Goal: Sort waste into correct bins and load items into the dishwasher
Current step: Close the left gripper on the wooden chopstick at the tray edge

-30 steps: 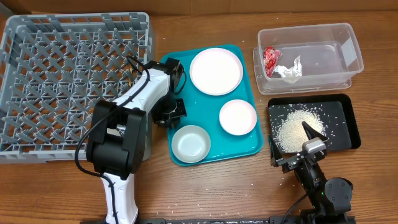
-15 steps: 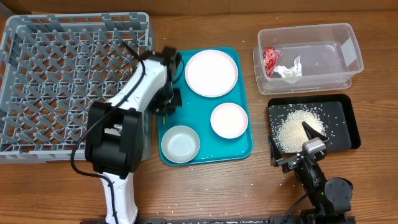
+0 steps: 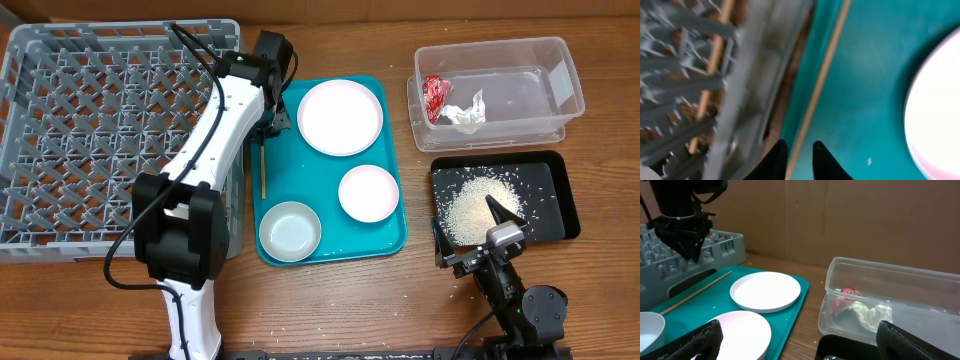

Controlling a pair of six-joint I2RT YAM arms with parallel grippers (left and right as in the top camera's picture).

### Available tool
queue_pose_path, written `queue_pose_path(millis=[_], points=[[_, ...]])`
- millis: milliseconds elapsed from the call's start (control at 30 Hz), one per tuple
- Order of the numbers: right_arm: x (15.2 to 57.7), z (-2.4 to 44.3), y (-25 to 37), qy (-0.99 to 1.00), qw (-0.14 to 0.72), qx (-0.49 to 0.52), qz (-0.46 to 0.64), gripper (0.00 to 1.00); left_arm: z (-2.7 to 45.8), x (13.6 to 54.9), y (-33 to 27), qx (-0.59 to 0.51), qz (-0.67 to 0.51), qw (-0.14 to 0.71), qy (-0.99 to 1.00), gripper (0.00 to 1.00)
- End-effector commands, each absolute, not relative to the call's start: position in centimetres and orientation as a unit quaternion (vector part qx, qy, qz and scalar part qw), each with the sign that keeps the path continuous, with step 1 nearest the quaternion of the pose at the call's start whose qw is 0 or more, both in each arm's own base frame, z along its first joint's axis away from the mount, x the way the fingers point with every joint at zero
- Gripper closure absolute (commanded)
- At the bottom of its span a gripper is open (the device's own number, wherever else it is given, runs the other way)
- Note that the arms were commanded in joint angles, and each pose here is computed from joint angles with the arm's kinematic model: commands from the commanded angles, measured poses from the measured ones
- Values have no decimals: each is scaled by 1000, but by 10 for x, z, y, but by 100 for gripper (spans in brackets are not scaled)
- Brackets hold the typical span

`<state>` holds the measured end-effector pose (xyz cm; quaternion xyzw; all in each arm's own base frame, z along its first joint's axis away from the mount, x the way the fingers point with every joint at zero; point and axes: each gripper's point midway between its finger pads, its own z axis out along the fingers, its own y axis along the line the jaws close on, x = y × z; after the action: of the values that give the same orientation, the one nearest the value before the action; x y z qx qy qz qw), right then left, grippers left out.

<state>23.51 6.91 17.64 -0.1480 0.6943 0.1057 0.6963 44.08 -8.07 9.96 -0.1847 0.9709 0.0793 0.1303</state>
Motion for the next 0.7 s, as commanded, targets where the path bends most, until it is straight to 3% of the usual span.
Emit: queue_pose_path(millis=[0,333,433,667], points=[[236,176,68,692,700,-145,102,0,107,451,-63,-216,119,168,954,76],[236,176,68,692,700,-145,102,0,89,450,-66,-192,112,159,962,70],[236,176,68,692,700,-145,102,0,77,452,-75,-162,90,156,970,57],[236,176,68,692,700,-145,102,0,65,452,-75,-136,92,157,974,48]])
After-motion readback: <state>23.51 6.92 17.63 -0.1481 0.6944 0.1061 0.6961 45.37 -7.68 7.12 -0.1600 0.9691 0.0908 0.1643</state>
